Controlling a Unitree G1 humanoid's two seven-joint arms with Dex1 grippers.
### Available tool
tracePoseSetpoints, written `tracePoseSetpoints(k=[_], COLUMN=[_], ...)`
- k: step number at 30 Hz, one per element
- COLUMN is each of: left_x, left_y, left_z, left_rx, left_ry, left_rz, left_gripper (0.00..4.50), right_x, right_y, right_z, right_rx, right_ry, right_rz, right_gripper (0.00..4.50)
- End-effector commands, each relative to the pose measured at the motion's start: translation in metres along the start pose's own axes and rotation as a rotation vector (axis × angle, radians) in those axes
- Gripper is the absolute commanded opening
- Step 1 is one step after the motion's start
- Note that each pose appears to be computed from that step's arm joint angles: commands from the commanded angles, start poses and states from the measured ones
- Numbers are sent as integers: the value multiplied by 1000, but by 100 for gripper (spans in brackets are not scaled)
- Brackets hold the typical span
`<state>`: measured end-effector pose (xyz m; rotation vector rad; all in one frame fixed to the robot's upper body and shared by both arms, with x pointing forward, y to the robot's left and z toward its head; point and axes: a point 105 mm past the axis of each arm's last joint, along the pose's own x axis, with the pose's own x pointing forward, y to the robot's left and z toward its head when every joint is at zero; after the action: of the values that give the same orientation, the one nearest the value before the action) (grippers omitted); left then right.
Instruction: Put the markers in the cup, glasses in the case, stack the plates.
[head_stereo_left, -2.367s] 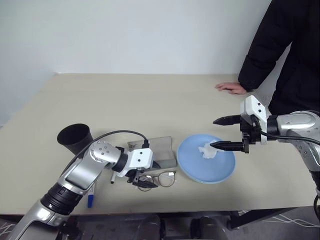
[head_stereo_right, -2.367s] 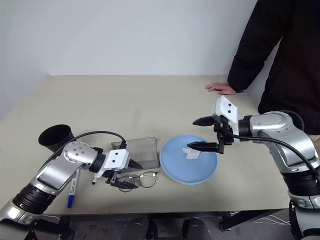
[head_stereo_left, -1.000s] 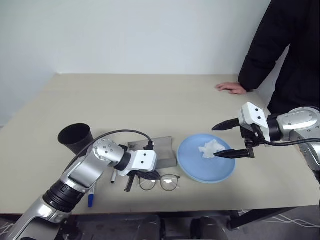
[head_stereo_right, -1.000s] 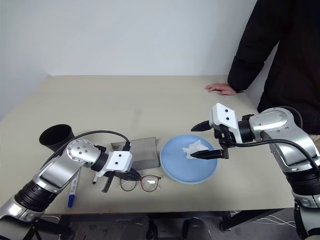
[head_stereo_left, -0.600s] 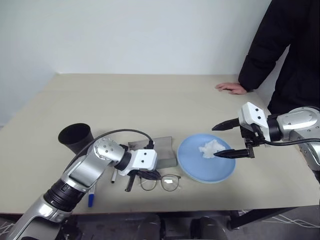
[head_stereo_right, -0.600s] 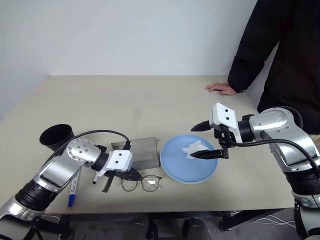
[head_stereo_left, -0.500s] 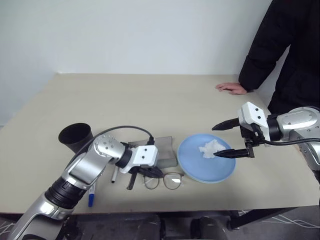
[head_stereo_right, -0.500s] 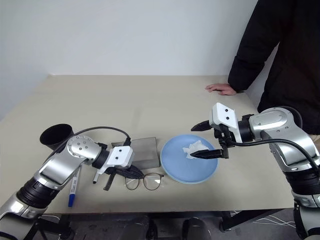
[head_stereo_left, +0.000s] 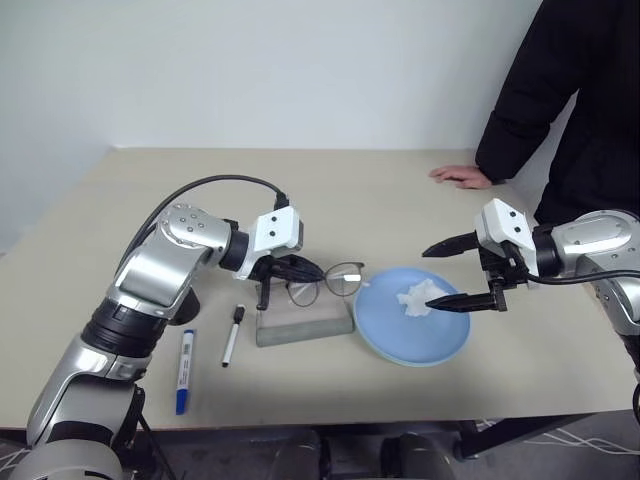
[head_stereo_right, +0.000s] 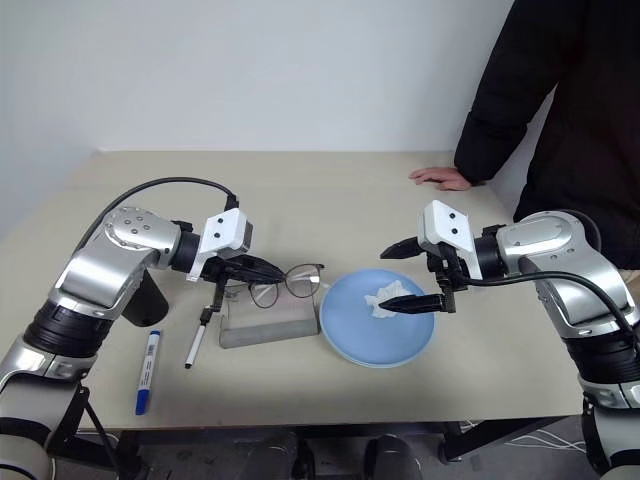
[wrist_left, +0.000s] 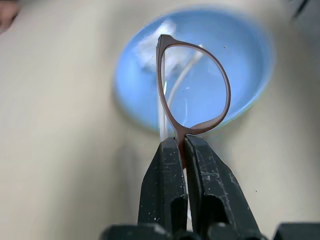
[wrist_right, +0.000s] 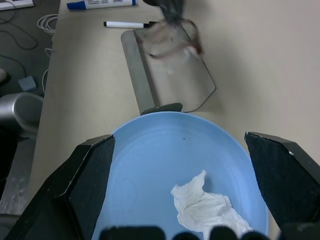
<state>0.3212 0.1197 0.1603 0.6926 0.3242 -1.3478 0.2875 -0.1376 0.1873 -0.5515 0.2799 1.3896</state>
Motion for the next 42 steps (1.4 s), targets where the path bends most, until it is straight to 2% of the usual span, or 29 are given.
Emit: tracePoseSetpoints(k=[1, 6, 11, 20, 29, 41, 42], left_x=[3, 14, 23, 27, 27, 20, 20], left_y=[9, 6, 2, -13, -25, -28, -28], left_z=[-9, -29, -38, -45, -41, -51, -50], left_rx=[32, 82, 94, 101, 105, 96, 93], left_ry=[41, 111, 134, 159, 163, 212, 211], left_rz=[57, 61, 59, -8, -72, -98, -94], left_gripper=[3, 3, 3, 3, 3, 3, 45], right_x=[-4, -5, -6, -7, -7, -6, -6], right_y=[-5, -5, -4, -4, -3, -2, -3], right_z=[13, 14, 14, 14, 13, 13, 12], right_rx=[-54, -50, -43, -34, -27, -22, -20], right_ry=[-16, -20, -24, -25, -22, -24, -23], right_rz=[-20, -24, -27, -37, -36, -35, -35], right_gripper=[450, 450, 450, 450, 450, 450, 450])
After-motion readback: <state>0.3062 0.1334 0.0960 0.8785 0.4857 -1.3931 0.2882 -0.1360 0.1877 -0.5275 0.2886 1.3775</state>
